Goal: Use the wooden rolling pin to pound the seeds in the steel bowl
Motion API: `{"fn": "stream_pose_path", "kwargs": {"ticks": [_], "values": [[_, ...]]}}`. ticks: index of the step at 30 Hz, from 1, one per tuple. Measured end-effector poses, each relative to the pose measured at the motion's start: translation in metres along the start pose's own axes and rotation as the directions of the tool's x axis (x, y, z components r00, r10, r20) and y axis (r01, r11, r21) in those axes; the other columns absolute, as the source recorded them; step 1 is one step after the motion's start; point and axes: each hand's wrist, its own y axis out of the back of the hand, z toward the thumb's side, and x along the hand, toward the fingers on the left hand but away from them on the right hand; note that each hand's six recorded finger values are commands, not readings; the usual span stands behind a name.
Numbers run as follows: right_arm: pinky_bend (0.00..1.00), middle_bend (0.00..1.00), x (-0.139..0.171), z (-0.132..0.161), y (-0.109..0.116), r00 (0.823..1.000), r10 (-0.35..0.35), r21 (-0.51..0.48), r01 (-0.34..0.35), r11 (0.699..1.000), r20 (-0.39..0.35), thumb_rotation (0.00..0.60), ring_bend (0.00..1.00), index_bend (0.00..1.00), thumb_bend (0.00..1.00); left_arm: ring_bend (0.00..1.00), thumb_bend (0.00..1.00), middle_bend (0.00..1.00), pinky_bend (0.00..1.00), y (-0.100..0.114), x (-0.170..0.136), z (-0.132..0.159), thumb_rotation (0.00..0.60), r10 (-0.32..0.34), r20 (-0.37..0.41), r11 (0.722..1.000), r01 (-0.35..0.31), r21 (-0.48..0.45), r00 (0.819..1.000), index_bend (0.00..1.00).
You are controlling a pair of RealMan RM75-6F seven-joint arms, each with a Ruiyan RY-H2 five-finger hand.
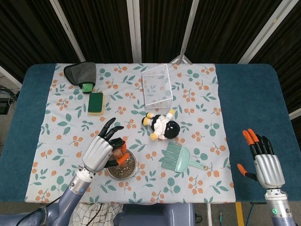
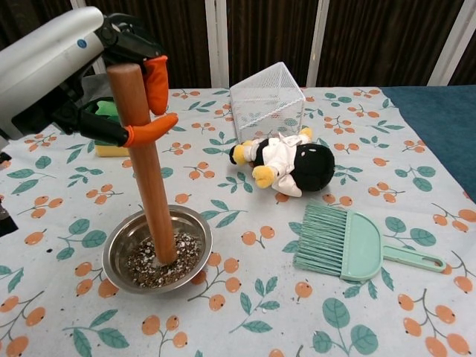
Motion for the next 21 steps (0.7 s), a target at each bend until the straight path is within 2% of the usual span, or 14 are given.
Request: {"fn": "stream_pose_path", "kwargs": {"ticks": [11,21], "values": [[0.00,0.00,-0.001,0.000,0.000,1.000,0.001,-0.002,-0.001,1.000,-0.001,0.600,0.00,0.00,0.27,0.22,0.88,0.75,0.05,-0.001,0.002,0.004,0.600,0.033,0.038,0.999,-0.034,0.015,0.999,0.63],[0.00,0.00,0.000,0.000,0.000,1.000,0.002,-0.003,-0.002,1.000,0.000,0.600,0.00,0.00,0.27,0.22,0.88,0.75,0.05,-0.013,-0.005,-0.003,0.600,0.027,0.031,1.000,-0.027,0.011,0.999,0.63]]}}
